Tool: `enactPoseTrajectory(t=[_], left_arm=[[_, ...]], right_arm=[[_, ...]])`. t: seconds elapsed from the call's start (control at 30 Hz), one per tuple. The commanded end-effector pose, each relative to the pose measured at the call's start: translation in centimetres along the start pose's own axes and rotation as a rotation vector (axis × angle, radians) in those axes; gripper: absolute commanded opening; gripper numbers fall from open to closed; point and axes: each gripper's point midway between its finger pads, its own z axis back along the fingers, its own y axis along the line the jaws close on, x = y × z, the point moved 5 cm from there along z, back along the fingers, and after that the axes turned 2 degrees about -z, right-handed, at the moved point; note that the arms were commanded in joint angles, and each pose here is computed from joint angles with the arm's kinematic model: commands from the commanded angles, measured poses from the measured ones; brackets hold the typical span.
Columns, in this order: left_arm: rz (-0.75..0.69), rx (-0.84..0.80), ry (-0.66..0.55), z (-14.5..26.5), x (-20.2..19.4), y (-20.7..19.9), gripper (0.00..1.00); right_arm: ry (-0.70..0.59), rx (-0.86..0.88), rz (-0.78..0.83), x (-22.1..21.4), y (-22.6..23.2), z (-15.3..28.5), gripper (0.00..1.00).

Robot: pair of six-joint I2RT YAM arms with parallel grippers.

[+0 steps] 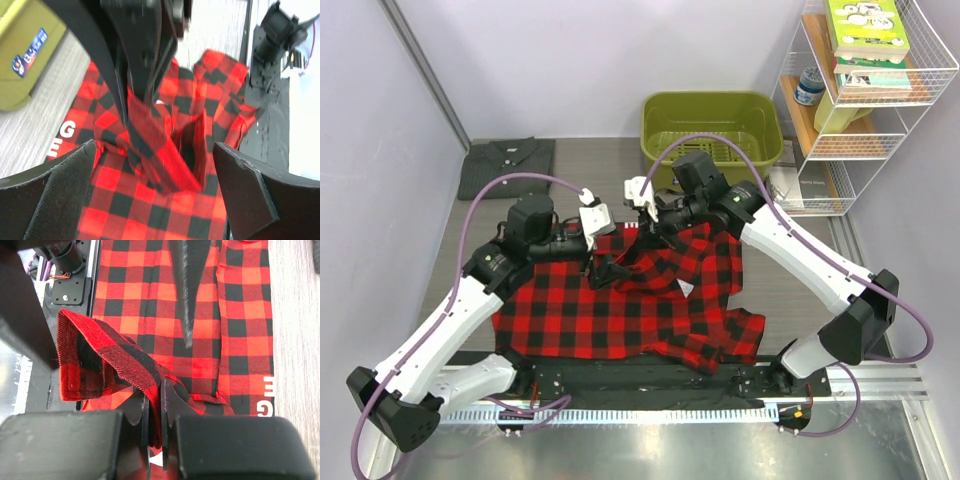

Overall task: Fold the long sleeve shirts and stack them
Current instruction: Fold the shirt

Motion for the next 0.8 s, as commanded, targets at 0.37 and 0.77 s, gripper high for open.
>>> enactPoseTrajectory(t=[0.37, 0.77], left_arm=[[-0.036, -0.006, 0.069, -0.7, -1.7, -1.0, 0.0], [0.395, 0.241, 0.022, 0.4, -4.0, 3.9, 0.0]], right_arm=[[-0.008, -0.149, 0.05, 1.6, -0.9, 1.0, 0.35], [0.121, -0.3, -0.324, -8.0, -9.8, 3.4, 0.93]])
